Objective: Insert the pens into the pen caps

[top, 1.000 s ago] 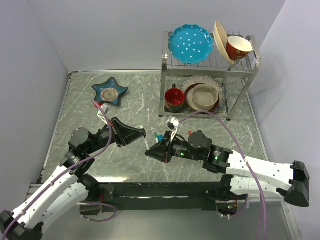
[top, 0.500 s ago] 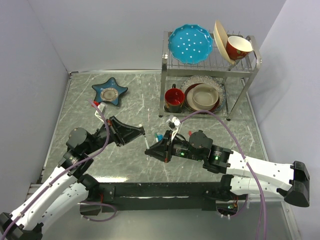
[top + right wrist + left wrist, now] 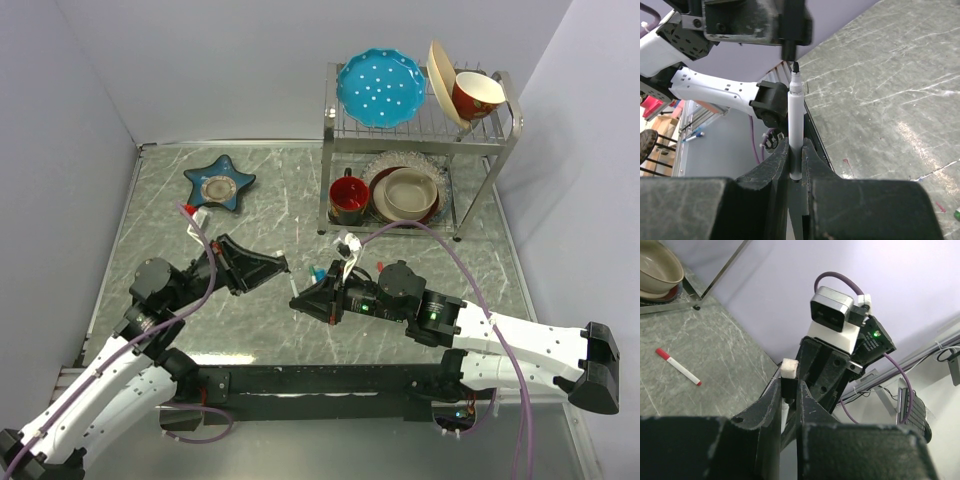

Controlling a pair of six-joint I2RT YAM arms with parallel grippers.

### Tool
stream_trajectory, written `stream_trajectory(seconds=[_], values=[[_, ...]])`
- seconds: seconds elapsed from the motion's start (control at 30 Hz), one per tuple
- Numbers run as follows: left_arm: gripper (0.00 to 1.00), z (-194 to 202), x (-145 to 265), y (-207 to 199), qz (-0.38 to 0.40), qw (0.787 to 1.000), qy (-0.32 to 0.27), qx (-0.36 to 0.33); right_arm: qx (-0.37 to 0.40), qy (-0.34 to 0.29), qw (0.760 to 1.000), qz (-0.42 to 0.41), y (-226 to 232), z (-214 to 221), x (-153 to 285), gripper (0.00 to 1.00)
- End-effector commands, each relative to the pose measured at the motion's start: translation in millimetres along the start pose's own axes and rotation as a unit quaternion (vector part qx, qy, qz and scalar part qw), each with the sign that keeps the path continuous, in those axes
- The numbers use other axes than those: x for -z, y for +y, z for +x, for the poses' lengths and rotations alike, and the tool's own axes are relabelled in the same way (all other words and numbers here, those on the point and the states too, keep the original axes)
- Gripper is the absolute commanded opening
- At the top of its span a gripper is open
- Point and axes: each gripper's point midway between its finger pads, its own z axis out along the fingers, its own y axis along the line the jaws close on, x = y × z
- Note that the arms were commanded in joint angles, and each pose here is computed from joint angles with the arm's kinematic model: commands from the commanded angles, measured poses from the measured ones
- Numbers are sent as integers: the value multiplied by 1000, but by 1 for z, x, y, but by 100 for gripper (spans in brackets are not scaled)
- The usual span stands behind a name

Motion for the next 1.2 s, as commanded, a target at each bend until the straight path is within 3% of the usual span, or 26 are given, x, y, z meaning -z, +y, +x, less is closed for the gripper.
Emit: stream_trajectory(seconds=[0.0,1.17], values=[[1,-1,5,-16,32,999,-2,-12,4,-40,999,-12,12,-28,-2,0],[1,-13,0,-16,25,999,-26,-37,-4,-28,999,-25,18,-20,-6,0]])
